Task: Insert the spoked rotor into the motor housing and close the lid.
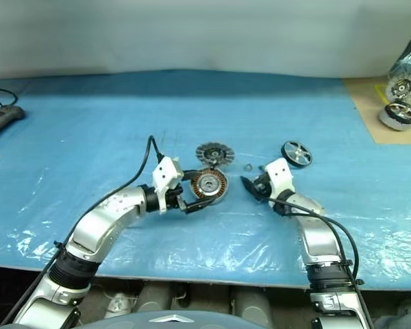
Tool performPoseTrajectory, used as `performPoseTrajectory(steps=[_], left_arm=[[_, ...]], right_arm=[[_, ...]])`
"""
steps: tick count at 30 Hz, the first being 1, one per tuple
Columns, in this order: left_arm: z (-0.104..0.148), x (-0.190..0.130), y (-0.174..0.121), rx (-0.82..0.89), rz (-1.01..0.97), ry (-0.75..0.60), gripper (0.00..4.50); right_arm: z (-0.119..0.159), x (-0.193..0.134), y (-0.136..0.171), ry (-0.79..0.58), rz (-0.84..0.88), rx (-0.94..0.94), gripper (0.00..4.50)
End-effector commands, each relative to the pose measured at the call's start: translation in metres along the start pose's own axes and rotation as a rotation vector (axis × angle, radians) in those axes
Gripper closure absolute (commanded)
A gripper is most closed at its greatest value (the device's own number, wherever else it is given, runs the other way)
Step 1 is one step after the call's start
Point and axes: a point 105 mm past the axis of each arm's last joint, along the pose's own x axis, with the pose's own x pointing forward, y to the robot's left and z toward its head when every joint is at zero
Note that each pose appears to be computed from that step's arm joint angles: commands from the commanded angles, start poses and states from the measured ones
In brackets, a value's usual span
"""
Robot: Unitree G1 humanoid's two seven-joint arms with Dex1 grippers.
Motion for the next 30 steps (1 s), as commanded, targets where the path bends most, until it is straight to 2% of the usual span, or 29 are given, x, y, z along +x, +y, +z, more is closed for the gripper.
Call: performPoseTrajectory(steps=[1, 7, 14, 18, 21, 27, 30], left_arm=[[0.007, -0.015, -0.004, 0.015, -0.011, -0.032, 0.0], [0.007, -0.023, -0.004, 0.008, -0.011, -0.024, 0.0], [0.009, -0.009, 0.0, 0.01, -0.002, -0.015, 0.0], [0.002, -0.007, 0.001, 0.002, -0.001, -0.008, 0.0], [-0.007, -0.015, -0.001, 0.002, -0.001, 0.002, 0.0], [-0.007, -0.026, -0.002, 0.013, 0.0, 0.0, 0.0], [-0.003, -0.027, -0.003, 0.021, -0.001, -0.005, 0.0]], right_arm=[[0.017, 0.002, -0.006, -0.061, -0.019, 0.02, 0.87], [0.009, 0.01, 0.004, -0.033, 0.016, 0.0, 0.87], [-0.012, 0.014, -0.003, 0.019, -0.042, 0.003, 0.87], [-0.02, 0.01, 0.0, 0.031, -0.041, 0.025, 0.87], [-0.024, 0.006, 0.008, 0.043, 0.0, 0.017, 1.44], [-0.029, 0.002, 0.004, 0.068, -0.028, 0.005, 3.39], [-0.027, 0.003, 0.001, 0.059, -0.043, 0.011, 3.39]])
